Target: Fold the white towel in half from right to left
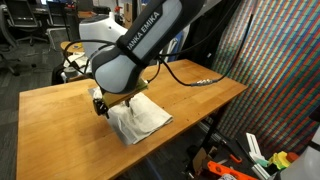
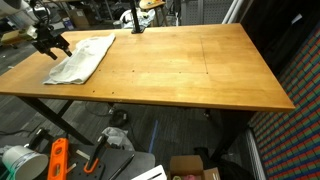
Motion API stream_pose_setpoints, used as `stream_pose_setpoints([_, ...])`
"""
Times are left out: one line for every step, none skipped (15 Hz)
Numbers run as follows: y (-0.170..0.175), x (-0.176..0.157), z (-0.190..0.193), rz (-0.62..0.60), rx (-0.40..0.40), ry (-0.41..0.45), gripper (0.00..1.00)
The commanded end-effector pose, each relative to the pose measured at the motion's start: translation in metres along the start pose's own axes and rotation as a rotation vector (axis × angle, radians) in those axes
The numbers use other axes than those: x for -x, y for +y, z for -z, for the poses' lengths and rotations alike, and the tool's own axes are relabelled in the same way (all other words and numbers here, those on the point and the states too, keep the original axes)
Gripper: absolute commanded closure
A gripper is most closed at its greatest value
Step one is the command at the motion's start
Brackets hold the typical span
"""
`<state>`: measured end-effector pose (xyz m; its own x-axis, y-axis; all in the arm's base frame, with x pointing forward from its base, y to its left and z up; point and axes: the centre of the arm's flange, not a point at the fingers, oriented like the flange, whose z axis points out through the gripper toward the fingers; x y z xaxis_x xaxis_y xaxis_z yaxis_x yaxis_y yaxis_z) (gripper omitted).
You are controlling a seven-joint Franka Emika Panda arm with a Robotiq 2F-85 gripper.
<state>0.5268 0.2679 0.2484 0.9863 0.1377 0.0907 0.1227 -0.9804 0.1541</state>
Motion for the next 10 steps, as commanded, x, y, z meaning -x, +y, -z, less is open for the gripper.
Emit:
stream_pose_setpoints([0.006, -0.023, -0.010, -0.049, -0.012, -0.003, 0.00])
stream_pose_setpoints([0.008, -0.026, -0.013, -0.057, -0.008, -0.005, 0.00])
stream_pose_setpoints([0.011, -0.029, -0.017, -0.064, -0.005, -0.008, 0.00])
stream_pose_setpoints([0.014, -0.032, -0.021, -0.072, -0.003, -0.010, 0.00])
stream_pose_setpoints([0.016, -0.035, -0.023, -0.080, -0.002, -0.013, 0.00])
stream_pose_setpoints([0.019, -0.038, -0.027, -0.088, 0.000, -0.013, 0.00])
stream_pose_setpoints([0.022, -0.040, -0.029, -0.097, 0.002, -0.012, 0.00])
stream_pose_setpoints([0.024, -0.043, -0.031, -0.106, 0.004, -0.009, 0.00])
stream_pose_setpoints([0.027, -0.045, -0.033, -0.114, 0.007, -0.008, 0.00])
stream_pose_setpoints([0.029, -0.047, -0.035, -0.123, 0.010, -0.007, 0.00])
